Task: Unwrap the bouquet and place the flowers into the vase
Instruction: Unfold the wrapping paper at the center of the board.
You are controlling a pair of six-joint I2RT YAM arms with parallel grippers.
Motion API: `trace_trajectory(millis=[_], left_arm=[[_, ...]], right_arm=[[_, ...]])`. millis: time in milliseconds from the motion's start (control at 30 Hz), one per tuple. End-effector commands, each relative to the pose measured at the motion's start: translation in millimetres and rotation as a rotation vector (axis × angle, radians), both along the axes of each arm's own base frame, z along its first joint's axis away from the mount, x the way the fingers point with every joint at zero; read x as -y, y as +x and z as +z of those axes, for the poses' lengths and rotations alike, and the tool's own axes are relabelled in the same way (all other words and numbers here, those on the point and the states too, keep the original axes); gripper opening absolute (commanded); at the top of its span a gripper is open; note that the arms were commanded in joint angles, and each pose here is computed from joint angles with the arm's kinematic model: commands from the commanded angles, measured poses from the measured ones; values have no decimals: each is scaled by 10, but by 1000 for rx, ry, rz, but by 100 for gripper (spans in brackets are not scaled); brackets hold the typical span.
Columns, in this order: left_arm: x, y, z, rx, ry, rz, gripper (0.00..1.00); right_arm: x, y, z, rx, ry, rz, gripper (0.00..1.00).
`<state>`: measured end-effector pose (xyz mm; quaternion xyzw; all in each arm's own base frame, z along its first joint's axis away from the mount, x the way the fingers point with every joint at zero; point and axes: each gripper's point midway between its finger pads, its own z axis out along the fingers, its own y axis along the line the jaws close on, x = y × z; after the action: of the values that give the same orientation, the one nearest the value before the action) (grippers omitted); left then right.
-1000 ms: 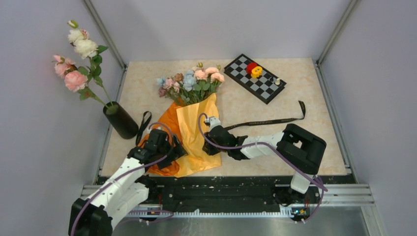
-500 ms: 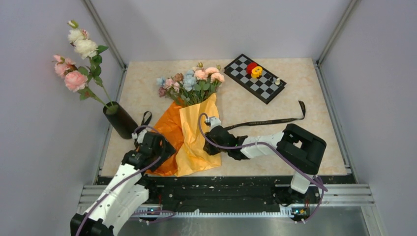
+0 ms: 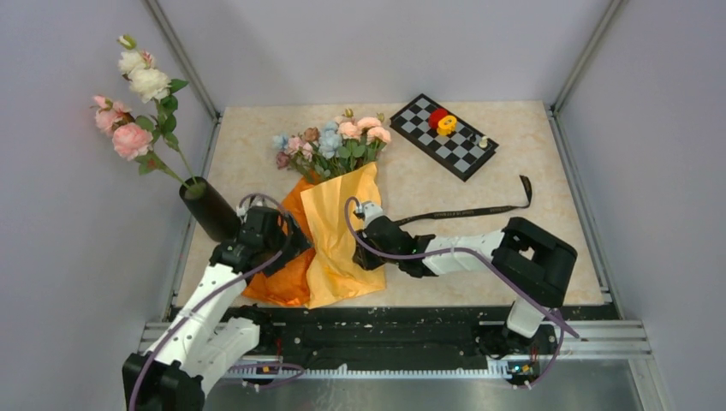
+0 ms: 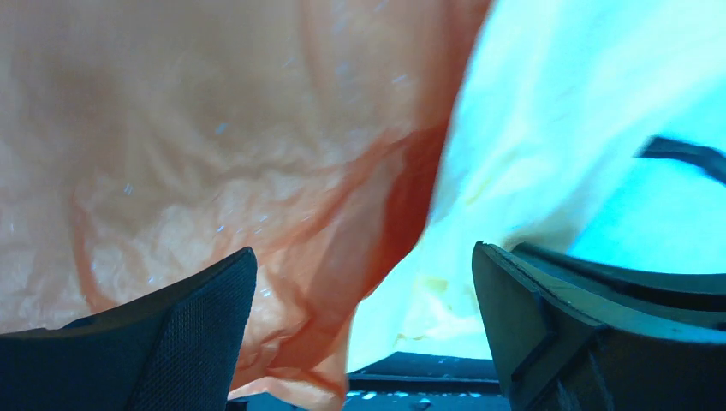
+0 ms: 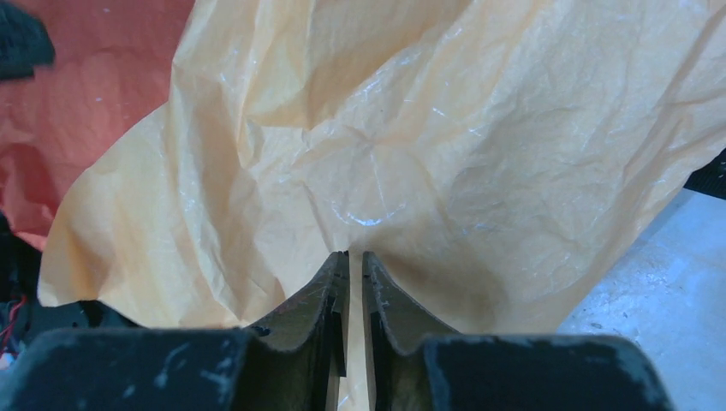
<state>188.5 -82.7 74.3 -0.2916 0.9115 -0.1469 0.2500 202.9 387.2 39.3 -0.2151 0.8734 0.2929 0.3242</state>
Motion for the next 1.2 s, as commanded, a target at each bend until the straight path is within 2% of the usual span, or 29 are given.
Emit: trace_trajectory(millis=[0, 233, 300, 500, 600, 700, 800, 1167], left_arm=[[68, 475, 702, 190, 66, -158, 99], [-69, 865, 1185, 270, 181, -251, 99], [-98, 946, 1261, 291, 170, -264, 99], [-386, 1156, 1413, 385, 251, -209, 99], [-506, 1222, 1422, 425, 298, -152, 99], [-420, 1264, 1320, 462, 234, -157, 99], [-327, 1248, 1240, 440, 173, -201, 99], [-321, 1207, 1120, 359, 162, -253, 99]], right_arm=[[-179, 1, 649, 91, 109, 71, 14], [-196, -18, 1012, 130, 156, 99, 25], [-211, -35, 1069, 138, 170, 115, 29], [-330, -112, 1119, 141, 222, 180, 34], [-388, -115, 1057, 145, 202, 194, 36], [-446, -93, 976, 161, 157, 195, 41], [-491, -78, 898, 192, 100, 178, 44], [-733, -162, 626, 225, -18, 201, 42]])
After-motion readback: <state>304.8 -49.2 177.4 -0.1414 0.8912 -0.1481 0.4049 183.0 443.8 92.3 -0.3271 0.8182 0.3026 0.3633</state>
